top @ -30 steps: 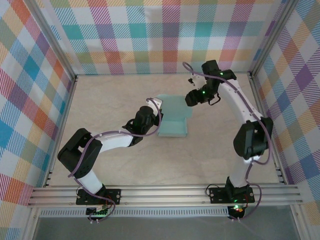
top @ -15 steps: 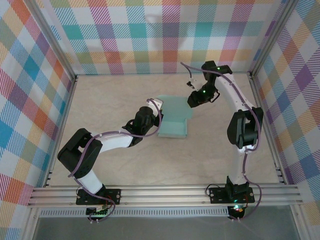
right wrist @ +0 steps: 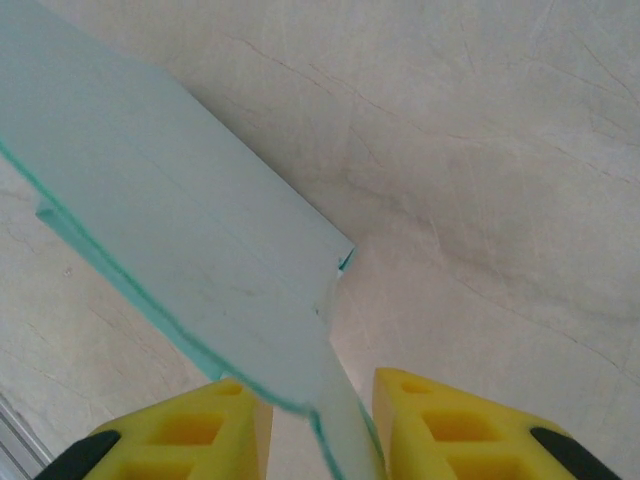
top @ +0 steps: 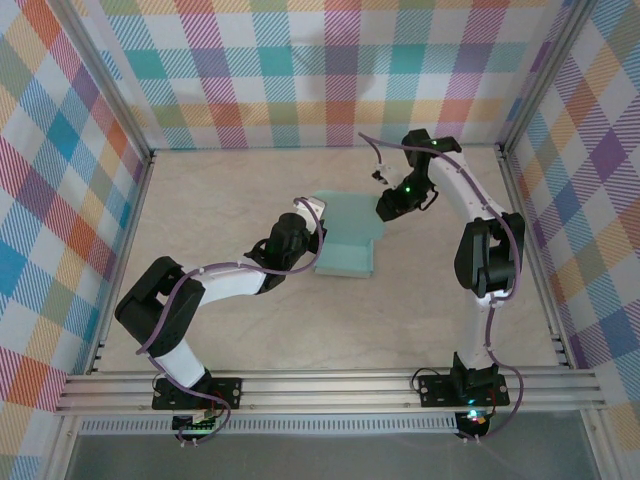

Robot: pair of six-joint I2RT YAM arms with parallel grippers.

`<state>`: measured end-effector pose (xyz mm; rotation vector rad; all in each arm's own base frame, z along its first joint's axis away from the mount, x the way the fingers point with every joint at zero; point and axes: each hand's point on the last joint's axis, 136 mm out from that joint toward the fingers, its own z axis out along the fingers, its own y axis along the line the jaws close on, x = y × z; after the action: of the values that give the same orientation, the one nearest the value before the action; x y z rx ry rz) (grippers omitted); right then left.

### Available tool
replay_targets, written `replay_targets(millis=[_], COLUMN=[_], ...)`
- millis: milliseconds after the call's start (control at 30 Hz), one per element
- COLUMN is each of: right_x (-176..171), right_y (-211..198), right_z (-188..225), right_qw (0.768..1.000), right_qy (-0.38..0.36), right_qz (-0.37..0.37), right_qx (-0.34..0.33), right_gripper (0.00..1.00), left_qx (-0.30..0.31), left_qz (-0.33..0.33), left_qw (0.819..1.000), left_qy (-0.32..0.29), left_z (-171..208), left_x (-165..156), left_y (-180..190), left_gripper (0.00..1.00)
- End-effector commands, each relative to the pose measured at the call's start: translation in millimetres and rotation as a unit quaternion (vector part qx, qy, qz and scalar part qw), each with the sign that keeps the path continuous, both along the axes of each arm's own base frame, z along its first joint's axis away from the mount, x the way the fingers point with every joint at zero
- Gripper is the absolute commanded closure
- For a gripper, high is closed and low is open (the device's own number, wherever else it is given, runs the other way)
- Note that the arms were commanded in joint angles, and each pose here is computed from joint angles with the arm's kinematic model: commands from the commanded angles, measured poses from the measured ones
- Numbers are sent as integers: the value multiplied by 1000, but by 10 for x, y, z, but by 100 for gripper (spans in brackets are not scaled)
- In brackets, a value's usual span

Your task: Fold the paper box

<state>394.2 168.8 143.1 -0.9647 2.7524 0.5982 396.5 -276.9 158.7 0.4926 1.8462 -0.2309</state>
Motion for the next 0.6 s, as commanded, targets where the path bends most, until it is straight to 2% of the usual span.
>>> replay_targets(millis=[0, 100, 233, 300, 367, 467, 533, 567], right_x=[-51, -68, -57, -55, -45, -38, -42, -45], right_y=[82, 78, 70, 71, 67, 91, 99, 95], right_z=[15, -37, -46, -17, 19, 98, 112, 107], right_qw=[999, 999, 999, 999, 999, 999, 999, 999], right_qy=[-8, -8, -12, -15, -18, -24, -24, -24], right_qz=[21, 26, 26, 25, 21, 18, 19, 20], right_qx=[27, 26, 23, 23, 24, 33, 35, 34], right_gripper=[68, 70, 83, 83, 79, 79, 87, 94], left_qx=[-5, -5, -4, -3, -2, -1, 0, 0], left_qz=[-6, -7, -6, -6, -6, -6, -6, -5], left_qw=[1000, 1000, 1000, 1000, 1000, 1000, 1000, 1000], left_qy=[-9, -9, -10, -9, -10, -10, -9, -9], left_z=[106, 113, 119, 109, 111, 104, 95, 94], left_x=[-9, -7, -7, -11, -8, -10, -12, -8], left_y=[-40, -44, -39, -36, -32, -31, -29, -24], left_gripper=[100, 100, 100, 100, 100, 100, 100, 100])
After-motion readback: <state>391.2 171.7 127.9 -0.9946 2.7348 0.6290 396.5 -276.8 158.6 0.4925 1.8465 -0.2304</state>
